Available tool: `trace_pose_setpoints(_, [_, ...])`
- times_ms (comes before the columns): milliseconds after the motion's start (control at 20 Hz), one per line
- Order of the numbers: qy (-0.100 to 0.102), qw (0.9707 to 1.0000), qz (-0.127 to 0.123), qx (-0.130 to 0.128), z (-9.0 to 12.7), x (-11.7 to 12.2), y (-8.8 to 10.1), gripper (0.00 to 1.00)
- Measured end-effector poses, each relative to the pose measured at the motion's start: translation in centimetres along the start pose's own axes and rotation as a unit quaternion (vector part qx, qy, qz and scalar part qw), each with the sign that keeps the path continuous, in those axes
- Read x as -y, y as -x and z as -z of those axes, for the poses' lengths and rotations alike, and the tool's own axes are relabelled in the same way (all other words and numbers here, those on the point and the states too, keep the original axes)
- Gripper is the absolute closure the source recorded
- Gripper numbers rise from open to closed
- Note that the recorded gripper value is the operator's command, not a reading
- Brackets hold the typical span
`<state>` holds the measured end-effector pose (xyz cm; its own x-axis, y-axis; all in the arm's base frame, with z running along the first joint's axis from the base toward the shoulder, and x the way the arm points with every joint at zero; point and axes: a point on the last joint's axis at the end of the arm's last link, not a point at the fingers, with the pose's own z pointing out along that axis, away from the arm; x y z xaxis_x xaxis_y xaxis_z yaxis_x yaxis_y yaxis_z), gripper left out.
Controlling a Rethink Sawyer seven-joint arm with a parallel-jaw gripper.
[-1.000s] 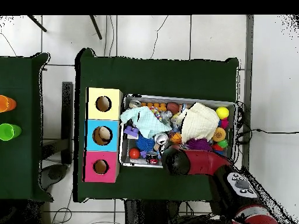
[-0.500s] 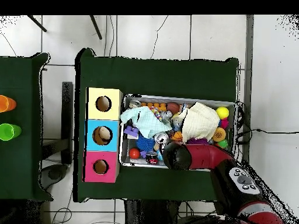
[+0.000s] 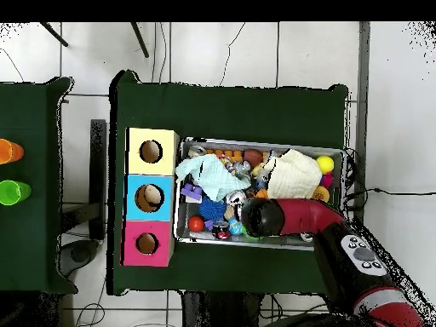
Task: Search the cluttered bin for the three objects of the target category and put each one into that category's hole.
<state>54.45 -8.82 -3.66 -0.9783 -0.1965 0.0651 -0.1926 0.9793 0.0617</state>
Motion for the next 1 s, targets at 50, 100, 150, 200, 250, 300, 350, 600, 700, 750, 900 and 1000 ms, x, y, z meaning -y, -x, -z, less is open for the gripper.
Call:
trace_pose_setpoints(50, [0.007, 0.9999, 0.002, -0.011, 0.0, 0.2, 0.4, 0.0])
trace_pose_setpoints(100, [0.013, 0.9997, 0.004, -0.021, -0.1, 0.3, 0.7, 0.0])
trace_pose_setpoints(150, [0.02, 0.9993, 0.007, -0.03, -0.1, 0.4, 1.1, 0.0])
trace_pose_setpoints(200, [0.026, 0.9988, 0.009, -0.039, -0.2, 0.5, 1.5, 0.0])
trace_pose_setpoints(250, [0.028, 0.9987, 0.01, -0.041, -0.2, 0.5, 1.6, 0.0])
trace_pose_setpoints(300, [0.037, 0.9976, 0.017, -0.055, -0.2, 0.7, 2.2, 0.0])
trace_pose_setpoints(350, [0.043, 0.9969, 0.021, -0.062, -0.3, 0.9, 2.6, 0.0])
trace_pose_setpoints(600, [0.066, 0.9943, 0.04, -0.074, -0.5, 0.5, 4.4, 0.0])
trace_pose_setpoints(700, [0.072, 0.9943, 0.048, -0.063, -0.7, -0.1, 5.9, 0.0])
trace_pose_setpoints(750, [0.074, 0.9943, 0.049, -0.058, -0.7, -0.3, 6.3, 0.0])
trace_pose_setpoints(900, [0.076, 0.9946, 0.058, -0.039, -1.2, -1.2, 7.4, 0.0])
trace_pose_setpoints(1000, [0.072, 0.9949, 0.064, -0.03, -1.3, -1.5, 7.5, 0.0])
